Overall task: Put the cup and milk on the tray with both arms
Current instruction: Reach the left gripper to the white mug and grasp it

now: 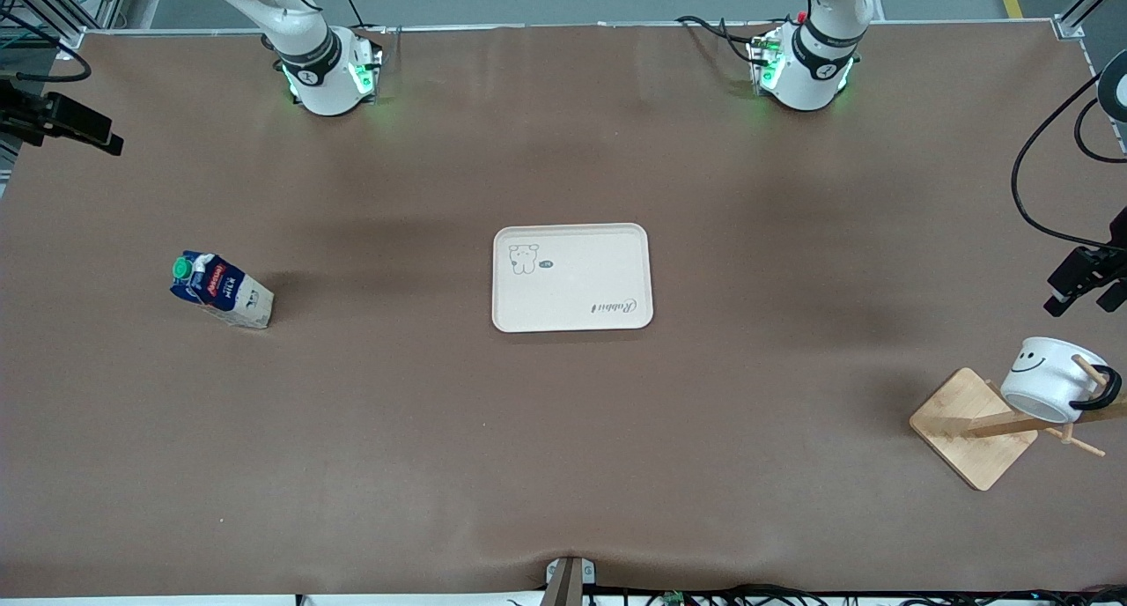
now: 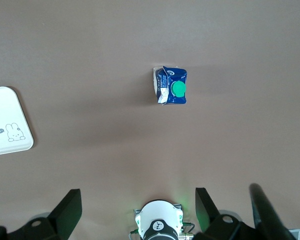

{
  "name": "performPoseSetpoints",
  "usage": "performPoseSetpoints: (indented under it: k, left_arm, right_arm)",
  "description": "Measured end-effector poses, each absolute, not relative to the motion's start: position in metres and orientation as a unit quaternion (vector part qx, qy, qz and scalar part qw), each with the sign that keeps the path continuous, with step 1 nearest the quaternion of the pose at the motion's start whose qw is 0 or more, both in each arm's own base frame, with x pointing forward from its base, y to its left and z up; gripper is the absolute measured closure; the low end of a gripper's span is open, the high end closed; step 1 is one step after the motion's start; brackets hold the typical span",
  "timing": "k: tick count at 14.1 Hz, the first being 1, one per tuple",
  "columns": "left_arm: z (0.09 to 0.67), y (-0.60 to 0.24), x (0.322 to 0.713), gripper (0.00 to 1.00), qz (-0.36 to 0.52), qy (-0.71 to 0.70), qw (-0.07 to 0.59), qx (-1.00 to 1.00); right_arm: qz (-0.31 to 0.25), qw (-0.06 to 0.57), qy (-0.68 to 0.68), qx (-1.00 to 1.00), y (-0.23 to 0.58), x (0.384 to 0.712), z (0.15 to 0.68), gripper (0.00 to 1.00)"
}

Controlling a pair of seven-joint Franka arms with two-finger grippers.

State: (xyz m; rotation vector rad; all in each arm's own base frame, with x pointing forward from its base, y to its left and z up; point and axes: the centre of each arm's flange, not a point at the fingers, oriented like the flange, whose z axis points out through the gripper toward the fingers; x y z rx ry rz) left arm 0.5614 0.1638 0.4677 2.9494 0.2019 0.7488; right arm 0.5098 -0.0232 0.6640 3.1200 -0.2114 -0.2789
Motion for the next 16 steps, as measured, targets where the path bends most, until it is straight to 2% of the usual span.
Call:
performPoseSetpoints:
  k: [16]
  left_arm:
    - [0.428, 0.14, 0.619, 0.33, 0.288, 0.072, 0.059, 0.953]
  right_arm:
    - [-0.089, 0.001, -0.066, 0.994, -0.022, 0.512, 0.663, 0.0]
